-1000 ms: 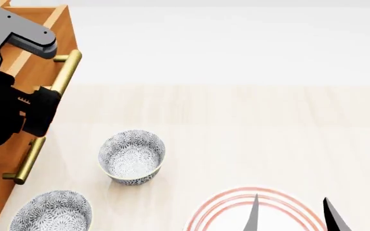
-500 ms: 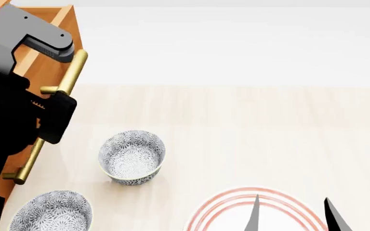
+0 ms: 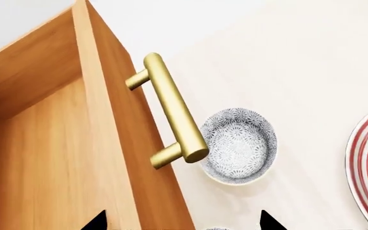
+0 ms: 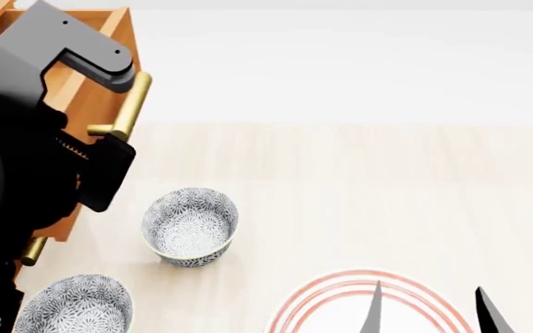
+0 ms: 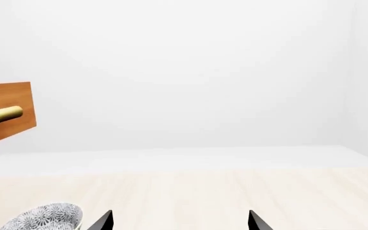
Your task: Open the top drawer of the cabinet.
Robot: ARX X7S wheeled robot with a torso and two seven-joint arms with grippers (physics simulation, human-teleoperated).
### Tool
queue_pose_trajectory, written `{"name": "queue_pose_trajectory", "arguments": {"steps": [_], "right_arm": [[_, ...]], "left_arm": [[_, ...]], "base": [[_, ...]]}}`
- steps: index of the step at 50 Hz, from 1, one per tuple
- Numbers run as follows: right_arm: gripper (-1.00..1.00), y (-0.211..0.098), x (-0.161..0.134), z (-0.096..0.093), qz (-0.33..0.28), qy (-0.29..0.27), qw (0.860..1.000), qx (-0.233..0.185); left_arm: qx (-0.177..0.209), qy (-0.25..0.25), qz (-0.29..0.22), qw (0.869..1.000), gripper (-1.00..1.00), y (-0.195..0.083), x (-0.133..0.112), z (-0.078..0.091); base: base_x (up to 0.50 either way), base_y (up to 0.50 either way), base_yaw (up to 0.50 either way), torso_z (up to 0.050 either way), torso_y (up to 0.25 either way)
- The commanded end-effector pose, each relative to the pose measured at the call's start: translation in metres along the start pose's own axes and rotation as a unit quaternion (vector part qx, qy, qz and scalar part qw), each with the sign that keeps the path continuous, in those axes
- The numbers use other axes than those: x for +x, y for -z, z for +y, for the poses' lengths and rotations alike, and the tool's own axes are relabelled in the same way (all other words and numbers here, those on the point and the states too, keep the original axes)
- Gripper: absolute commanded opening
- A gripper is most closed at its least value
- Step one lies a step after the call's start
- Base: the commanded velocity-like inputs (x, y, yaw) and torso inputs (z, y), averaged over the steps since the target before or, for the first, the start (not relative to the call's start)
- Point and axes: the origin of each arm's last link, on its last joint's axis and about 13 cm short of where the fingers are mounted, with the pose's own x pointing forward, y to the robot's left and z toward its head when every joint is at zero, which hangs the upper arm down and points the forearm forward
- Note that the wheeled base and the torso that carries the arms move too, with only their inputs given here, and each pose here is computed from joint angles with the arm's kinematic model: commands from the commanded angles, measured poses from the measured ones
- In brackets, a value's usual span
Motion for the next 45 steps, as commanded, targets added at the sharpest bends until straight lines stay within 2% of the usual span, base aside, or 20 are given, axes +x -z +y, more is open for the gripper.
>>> {"name": "queue_pose_trajectory", "arguments": {"steps": [1, 45], "right_arm": [[1.00, 0.0006, -0.0011, -0.0018, -0.001, 0.004, 1.000, 0.001], [1.00, 0.0025, -0.0030, -0.0046, -0.002, 0.011, 1.000, 0.003]], "left_arm": [[0.014, 0.025, -0.012, 1.000, 1.00, -0.0036, -0.0032, -0.0061], [0.042, 0.104, -0.042, 0.993, 1.00, -0.0091, -0.0041, -0.0128]], "base": [[0.00, 0.00, 0.00, 0.000, 0.000], [0.00, 0.00, 0.00, 0.000, 0.000]]}}
